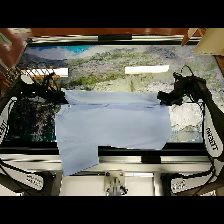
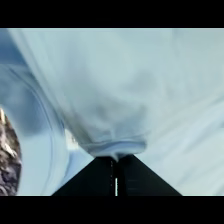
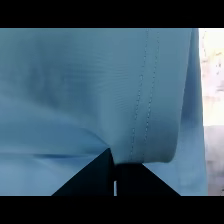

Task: Fold the shirts.

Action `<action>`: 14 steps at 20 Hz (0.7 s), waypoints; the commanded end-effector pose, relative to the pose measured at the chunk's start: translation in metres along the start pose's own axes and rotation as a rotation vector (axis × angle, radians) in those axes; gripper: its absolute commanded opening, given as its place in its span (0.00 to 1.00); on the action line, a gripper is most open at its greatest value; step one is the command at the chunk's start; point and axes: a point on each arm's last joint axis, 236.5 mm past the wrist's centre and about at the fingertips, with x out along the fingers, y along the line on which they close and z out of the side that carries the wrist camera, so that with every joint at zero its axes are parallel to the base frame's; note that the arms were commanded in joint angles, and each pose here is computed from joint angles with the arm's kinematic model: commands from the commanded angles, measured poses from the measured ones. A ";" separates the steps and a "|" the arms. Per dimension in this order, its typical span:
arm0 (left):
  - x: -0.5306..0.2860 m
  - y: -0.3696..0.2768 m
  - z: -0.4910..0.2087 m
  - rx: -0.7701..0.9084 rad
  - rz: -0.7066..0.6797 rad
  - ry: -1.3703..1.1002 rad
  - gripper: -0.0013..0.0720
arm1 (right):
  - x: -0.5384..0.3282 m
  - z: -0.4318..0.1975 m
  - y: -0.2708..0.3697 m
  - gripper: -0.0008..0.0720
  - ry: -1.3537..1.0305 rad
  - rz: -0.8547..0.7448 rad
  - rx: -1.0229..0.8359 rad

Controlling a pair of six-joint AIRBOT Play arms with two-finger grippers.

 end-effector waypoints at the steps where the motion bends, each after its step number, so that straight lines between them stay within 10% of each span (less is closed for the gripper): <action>1: 0.005 -0.003 -0.030 -0.060 -0.026 0.112 0.06 | 0.002 -0.028 0.001 0.11 0.120 0.008 0.014; 14: -0.005 0.011 -0.054 -0.036 -0.011 0.224 0.06 | -0.006 -0.062 -0.025 0.11 0.272 -0.091 -0.040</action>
